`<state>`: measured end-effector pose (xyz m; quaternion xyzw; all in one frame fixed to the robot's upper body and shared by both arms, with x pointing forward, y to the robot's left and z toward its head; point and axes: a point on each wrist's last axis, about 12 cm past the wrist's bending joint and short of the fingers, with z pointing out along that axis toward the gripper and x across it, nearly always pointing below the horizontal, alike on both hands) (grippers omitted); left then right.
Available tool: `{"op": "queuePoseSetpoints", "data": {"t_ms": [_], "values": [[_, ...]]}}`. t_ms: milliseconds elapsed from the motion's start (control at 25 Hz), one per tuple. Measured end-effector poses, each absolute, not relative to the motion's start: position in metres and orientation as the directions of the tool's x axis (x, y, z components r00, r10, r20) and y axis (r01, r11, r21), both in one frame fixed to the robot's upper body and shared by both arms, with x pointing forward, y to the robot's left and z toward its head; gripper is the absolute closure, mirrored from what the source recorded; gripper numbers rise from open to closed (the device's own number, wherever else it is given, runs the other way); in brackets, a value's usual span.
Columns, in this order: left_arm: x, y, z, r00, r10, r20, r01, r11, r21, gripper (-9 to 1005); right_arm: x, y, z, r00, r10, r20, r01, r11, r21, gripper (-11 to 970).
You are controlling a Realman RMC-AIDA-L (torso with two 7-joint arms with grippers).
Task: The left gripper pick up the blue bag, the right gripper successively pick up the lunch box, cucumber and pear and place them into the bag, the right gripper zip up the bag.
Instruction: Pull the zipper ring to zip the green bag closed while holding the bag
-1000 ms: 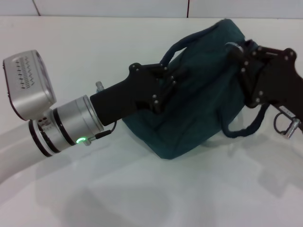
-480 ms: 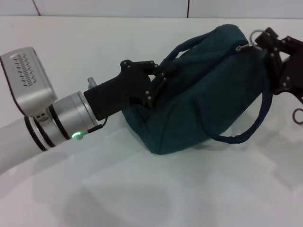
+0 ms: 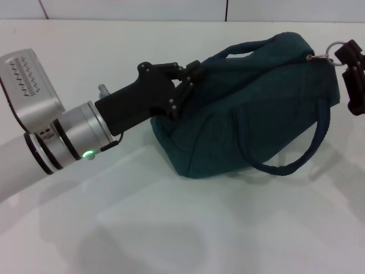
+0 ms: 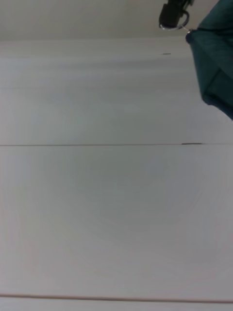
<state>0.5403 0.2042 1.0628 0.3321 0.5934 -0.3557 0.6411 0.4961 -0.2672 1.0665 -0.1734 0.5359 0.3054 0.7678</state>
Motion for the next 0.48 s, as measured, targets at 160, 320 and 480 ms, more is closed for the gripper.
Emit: {"op": "queuePoseSetpoints", "data": {"t_ms": [160, 320, 480], "values": [[0.5414, 0.2050, 1.0652, 0.059, -0.058, -0.997, 0.852, 0.523, 0.020, 936, 0.4955, -0.2683, 1.0662, 0.235, 0.286, -0.929, -0.655, 0.753, 0.066, 938], [0.5408, 0.2033, 1.0650, 0.073, -0.053, -0.996, 0.852, 0.523, 0.034, 936, 0.4958, -0.2685, 1.0667, 0.228, 0.299, -0.927, -0.656, 0.750, 0.081, 936], [0.5396, 0.2018, 1.0644, 0.080, -0.053, -0.995, 0.852, 0.523, 0.040, 937, 0.4962, -0.2760, 1.0644, 0.180, 0.352, -0.919, -0.633, 0.756, 0.166, 935]]}}
